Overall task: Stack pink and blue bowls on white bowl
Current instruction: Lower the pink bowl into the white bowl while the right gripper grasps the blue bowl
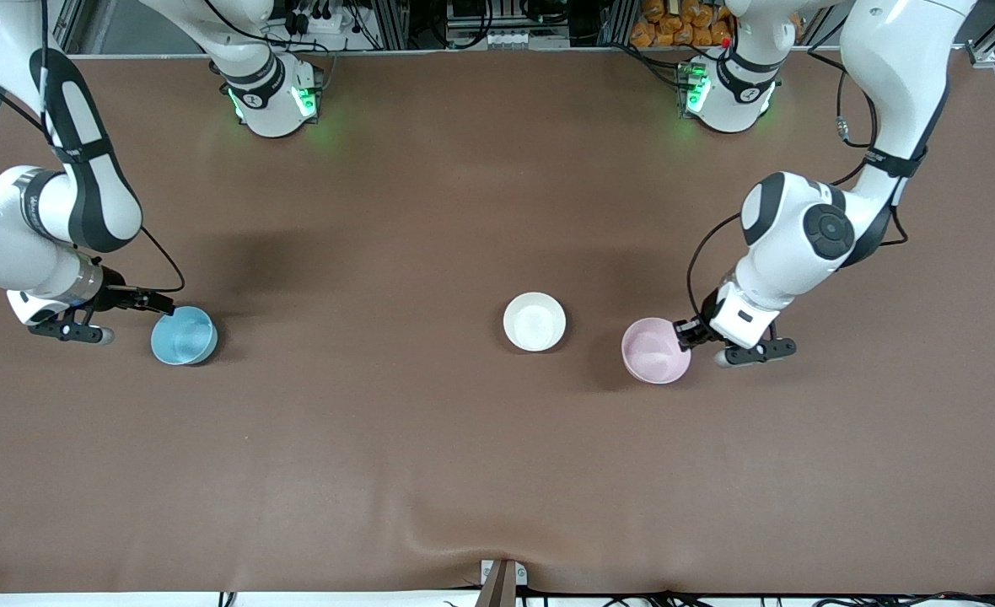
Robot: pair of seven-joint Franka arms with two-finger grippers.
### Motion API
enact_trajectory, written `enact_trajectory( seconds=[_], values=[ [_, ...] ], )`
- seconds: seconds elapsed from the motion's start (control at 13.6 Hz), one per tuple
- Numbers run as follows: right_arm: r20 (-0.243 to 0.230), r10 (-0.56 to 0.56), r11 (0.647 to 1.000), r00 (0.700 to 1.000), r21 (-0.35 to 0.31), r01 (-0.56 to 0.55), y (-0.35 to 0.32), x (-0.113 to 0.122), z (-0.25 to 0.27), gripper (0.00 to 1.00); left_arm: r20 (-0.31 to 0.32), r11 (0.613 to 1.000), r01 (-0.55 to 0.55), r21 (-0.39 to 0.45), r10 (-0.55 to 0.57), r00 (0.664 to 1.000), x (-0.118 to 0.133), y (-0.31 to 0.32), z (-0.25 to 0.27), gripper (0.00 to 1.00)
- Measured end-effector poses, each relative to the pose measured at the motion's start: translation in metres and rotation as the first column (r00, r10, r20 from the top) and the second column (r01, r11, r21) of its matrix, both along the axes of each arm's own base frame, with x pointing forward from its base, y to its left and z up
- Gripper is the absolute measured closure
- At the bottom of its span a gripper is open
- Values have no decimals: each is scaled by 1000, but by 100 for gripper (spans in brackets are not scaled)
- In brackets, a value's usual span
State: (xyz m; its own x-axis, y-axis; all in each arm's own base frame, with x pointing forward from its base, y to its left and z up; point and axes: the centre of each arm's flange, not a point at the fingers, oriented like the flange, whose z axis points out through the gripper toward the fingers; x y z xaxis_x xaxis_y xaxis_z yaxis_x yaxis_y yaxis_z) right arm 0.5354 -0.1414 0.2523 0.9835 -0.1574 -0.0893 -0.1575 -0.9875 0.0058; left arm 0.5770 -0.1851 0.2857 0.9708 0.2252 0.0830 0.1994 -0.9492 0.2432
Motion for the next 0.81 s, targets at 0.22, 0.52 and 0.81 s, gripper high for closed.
enact_trajectory(
  seconds=[0.22, 0.52, 0.81],
  values=[
    [26, -10, 1000, 1000, -5, 10, -6, 5, -21, 0, -21, 1000, -14, -8, 14, 1000, -9, -26, -4, 97],
    [26, -48, 999, 999, 10, 47, -14, 5, -45, 0, -52, 999, -45, -19, 44, 998, -23, -59, -9, 97],
    [28, -79, 996, 996, 30, 78, -15, 7, -51, 0, -60, 995, -92, -48, 89, 994, -40, -117, 4, 97]
  ],
)
